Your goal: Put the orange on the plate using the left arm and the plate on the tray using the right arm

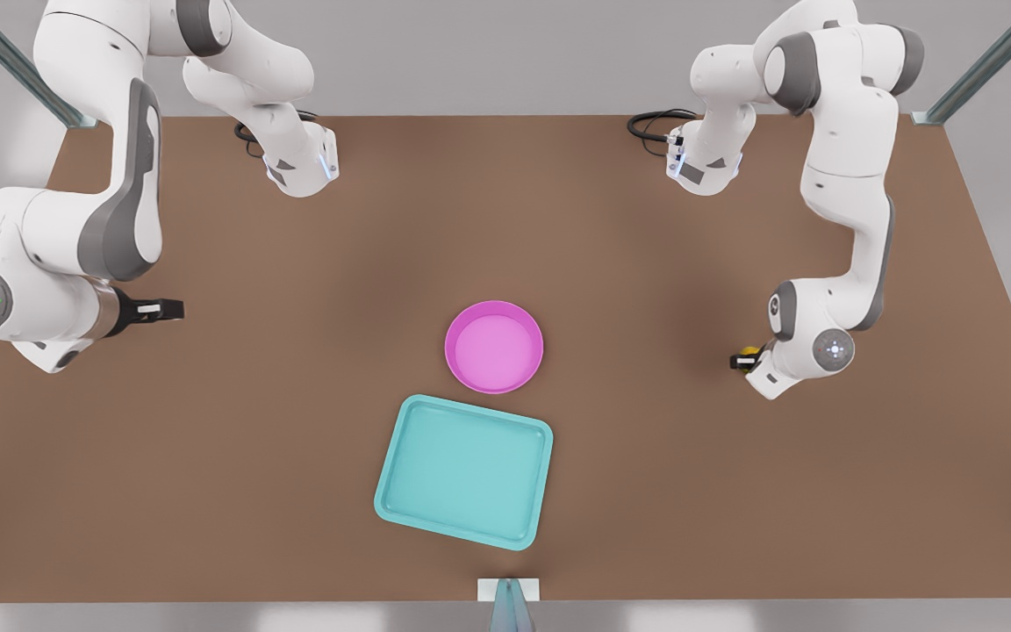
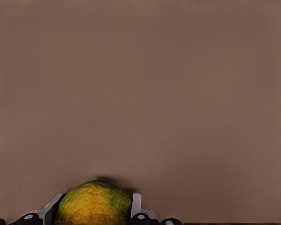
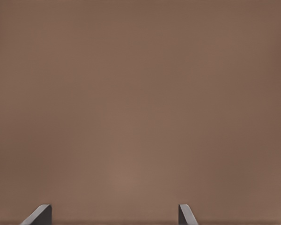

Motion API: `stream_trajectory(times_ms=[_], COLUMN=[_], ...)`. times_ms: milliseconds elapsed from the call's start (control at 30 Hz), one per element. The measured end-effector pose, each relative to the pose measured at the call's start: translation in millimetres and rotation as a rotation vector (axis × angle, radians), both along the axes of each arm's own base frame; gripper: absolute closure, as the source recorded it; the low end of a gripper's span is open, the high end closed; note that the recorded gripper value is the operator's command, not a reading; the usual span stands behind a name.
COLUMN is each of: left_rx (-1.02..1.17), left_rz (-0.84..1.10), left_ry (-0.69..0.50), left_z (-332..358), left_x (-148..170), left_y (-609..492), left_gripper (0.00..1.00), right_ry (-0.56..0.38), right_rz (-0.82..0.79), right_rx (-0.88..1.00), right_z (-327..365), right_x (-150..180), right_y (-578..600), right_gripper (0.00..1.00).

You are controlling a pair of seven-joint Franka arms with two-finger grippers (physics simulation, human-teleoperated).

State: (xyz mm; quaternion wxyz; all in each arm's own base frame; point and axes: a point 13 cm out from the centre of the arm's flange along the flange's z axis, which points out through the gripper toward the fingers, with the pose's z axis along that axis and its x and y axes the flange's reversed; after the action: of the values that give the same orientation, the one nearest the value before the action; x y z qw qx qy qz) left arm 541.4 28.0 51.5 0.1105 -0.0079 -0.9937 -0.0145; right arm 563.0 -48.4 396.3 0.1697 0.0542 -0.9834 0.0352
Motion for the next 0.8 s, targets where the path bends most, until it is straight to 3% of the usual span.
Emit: stream_trajectory(times_ms=[100,167,200,333,400,467,500,533,600,667,733,800], left_rx=[-0.010,-0.025,-0.036,-0.077,-0.073,-0.069,-0.068,-0.071,-0.074,-0.075,-0.041,0.006], left_rz=[-0.066,-0.252,-0.319,-0.450,-0.449,-0.410,-0.385,-0.357,-0.302,-0.253,-0.120,0.082], left_ry=[-0.034,-0.073,-0.075,-0.041,0.012,0.041,0.048,0.047,0.042,0.017,-0.067,-0.146], left_z=[46.5,82.0,91.0,85.9,67.1,51.2,43.5,40.4,41.3,75.7,179.4,299.9], left_x=[21.6,45.0,40.7,-21.2,-62.6,-78.7,-82.7,-82.6,-81.1,-70.6,-6.0,57.6], left_y=[-51.6,-196.3,-263.6,-465.6,-507.2,-527.8,-533.9,-540.0,-547.1,-544.9,-472.6,-333.3], left_gripper=[0.41,0.41,0.41,0.41,0.41,0.40,0.36,0.00,0.00,0.00,0.00,0.00], right_ry=[0.001,0.001,0.001,0.002,0.003,0.003,0.004,0.004,0.005,0.007,0.016,0.060], right_rz=[-0.001,0.001,0.002,0.004,0.005,0.005,0.004,0.004,0.004,0.005,0.008,0.039], right_rx=[0.001,0.001,0.001,0.002,0.002,0.003,0.003,0.003,0.003,0.004,0.010,0.081], right_z=[-0.4,-0.5,-0.5,-0.9,-1.2,-1.3,-1.3,-1.3,-1.9,-3.4,-7.9,-38.3], right_x=[-0.1,-0.1,-0.1,0.0,0.0,-0.1,-0.2,-0.2,-0.3,0.0,0.1,3.7], right_y=[-1.7,-1.5,-1.4,-1.3,-1.3,-1.9,-2.5,-2.9,-3.1,-2.9,1.6,49.1], right_gripper=[0.00,0.00,0.00,0.00,0.00,0.00,0.00,0.00,0.00,0.00,0.00,0.00])
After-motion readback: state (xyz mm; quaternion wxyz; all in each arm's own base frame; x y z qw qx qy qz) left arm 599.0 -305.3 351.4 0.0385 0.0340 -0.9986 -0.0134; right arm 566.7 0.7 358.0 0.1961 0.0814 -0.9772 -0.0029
